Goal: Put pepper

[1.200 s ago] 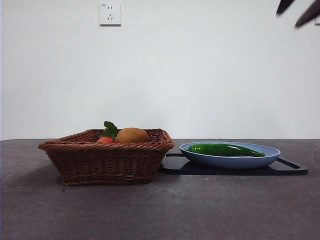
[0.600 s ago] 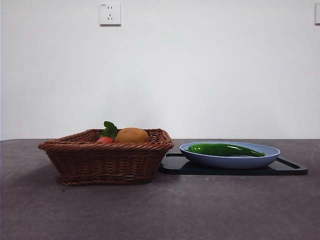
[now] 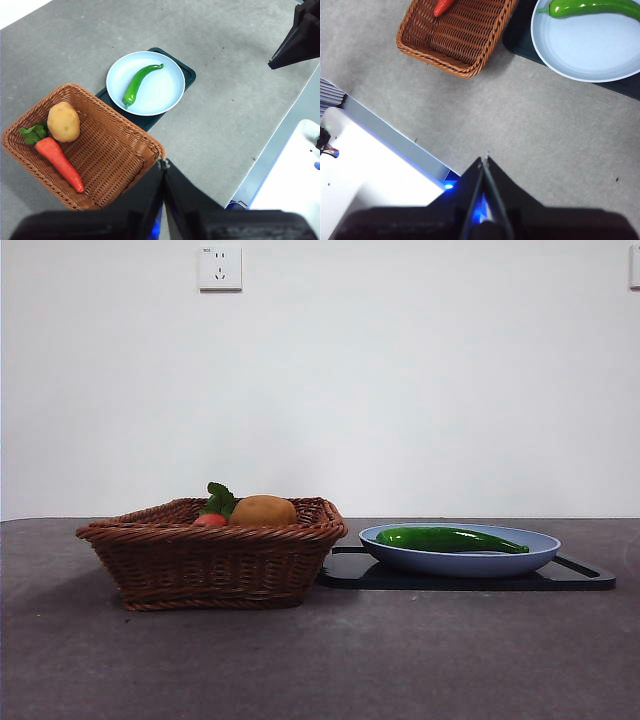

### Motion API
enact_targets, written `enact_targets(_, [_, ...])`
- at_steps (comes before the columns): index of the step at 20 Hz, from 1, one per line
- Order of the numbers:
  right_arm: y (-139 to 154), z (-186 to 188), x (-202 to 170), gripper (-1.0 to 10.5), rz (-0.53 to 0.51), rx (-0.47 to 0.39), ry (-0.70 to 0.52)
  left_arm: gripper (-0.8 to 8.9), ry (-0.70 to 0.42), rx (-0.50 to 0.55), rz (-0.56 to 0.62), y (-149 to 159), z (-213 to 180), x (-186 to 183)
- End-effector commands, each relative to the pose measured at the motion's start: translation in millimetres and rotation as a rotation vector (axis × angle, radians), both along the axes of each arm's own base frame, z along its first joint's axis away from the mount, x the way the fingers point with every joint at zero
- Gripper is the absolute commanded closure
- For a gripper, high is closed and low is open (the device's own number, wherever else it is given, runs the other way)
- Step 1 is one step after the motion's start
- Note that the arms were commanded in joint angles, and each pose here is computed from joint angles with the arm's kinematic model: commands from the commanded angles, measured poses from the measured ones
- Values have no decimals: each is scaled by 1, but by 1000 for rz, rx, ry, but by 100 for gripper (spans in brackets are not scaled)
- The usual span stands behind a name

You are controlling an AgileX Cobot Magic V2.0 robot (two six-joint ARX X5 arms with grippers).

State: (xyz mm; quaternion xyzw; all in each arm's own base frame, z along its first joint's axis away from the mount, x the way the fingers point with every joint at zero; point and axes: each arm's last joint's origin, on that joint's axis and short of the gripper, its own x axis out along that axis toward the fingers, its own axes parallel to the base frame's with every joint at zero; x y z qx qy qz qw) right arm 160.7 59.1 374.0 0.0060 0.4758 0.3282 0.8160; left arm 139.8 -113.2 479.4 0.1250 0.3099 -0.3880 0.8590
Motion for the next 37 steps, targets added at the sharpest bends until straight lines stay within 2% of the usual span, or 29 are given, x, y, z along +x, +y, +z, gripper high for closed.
enact_targets(1, [1, 4, 2, 936, -1, 6, -15, 807, -44, -15, -16, -2, 7, 0])
enact_targets(4, [1, 4, 2, 936, -1, 7, -16, 807, -192, -47, 61, 4, 19, 5])
enact_targets(8, [1, 4, 2, 936, -1, 7, -16, 807, -524, -156, 137, 32, 53, -4])
enact_targets(12, [1, 4, 2, 936, -1, 7, -16, 807, -682, -176, 324, 72, 65, -28])
enact_targets(16, [1, 4, 2, 936, -1, 7, -16, 807, -852, -191, 453, 97, 33, -50])
enact_targets(20, [1, 4, 2, 936, -1, 7, -16, 807, -993, -167, 614, 109, -40, -51])
enact_targets(24, [1, 4, 2, 936, -1, 7, -16, 807, -987, -204, 663, 113, -125, -44])
enact_targets(29, [1, 4, 2, 936, -1, 7, -16, 807, -838, -258, 709, 114, -222, -39])
enact_targets(33, [1, 4, 2, 936, -1, 7, -16, 807, -765, -283, 728, 114, -271, -40])
enact_targets(37, [1, 4, 2, 936, -1, 7, -16, 807, -744, -292, 735, 114, -295, -41])
